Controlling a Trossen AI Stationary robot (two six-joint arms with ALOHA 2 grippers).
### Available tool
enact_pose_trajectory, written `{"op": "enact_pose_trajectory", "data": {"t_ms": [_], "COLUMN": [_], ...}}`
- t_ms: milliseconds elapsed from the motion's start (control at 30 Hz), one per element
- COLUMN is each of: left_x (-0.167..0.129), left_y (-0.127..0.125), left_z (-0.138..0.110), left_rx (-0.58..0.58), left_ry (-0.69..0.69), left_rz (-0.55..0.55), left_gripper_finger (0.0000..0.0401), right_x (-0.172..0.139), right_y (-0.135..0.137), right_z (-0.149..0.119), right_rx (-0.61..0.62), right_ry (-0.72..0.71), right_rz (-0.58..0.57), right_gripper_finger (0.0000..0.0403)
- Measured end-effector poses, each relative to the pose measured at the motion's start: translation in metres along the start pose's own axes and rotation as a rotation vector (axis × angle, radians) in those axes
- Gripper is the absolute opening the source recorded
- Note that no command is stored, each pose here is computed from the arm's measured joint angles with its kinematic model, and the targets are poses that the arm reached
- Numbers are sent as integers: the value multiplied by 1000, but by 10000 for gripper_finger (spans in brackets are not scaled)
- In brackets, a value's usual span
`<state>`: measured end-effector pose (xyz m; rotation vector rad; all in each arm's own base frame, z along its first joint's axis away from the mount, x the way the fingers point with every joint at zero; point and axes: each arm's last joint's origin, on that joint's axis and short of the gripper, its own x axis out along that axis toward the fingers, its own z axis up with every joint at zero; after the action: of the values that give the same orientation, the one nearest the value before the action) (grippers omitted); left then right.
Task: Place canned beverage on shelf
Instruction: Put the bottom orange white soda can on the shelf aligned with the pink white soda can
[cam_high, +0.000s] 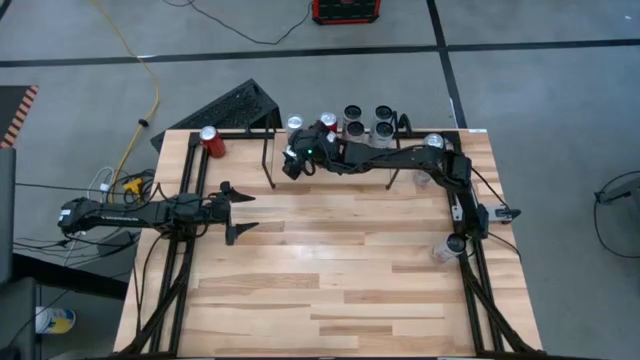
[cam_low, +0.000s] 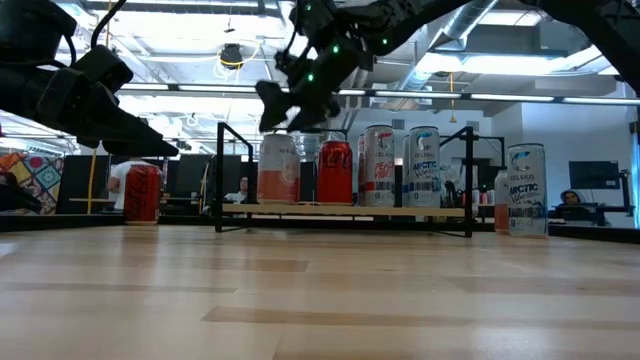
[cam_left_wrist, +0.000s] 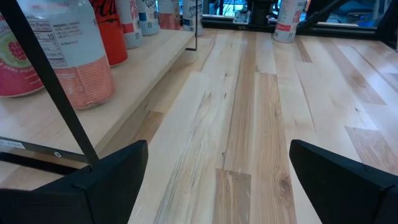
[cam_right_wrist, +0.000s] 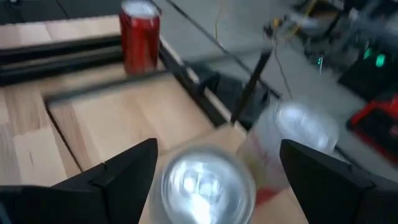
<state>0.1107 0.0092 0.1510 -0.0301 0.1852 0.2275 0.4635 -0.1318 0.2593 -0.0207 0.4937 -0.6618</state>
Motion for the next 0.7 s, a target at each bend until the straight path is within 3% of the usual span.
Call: {"op": "enact_pose_trajectory", "data": {"t_ms": [67, 200, 300, 433, 700], "left_x": [0, 0, 0, 0, 0], "left_y": [0, 0, 0, 0, 0], "left_z": [0, 0, 0, 0, 0], "left_rx": [0, 0, 0, 0, 0], "left_ry": [0, 0, 1, 0, 0], "left_rz": [0, 0, 0, 0, 0], "left_gripper_finger": [377, 377, 377, 377, 377], "right_x": [-6, -11, -8, -1, 8], "right_y": [-2, -11, -24, -49, -81], "right_z": [10, 24, 24, 20, 17], "right_rx": [-42, -139, -212, -308, -258], "right_ry": [-18, -40, 0, 27, 2], "right_rz": [24, 194, 320, 382, 563], "right_gripper_finger": [365, 364, 364, 363, 363]}}
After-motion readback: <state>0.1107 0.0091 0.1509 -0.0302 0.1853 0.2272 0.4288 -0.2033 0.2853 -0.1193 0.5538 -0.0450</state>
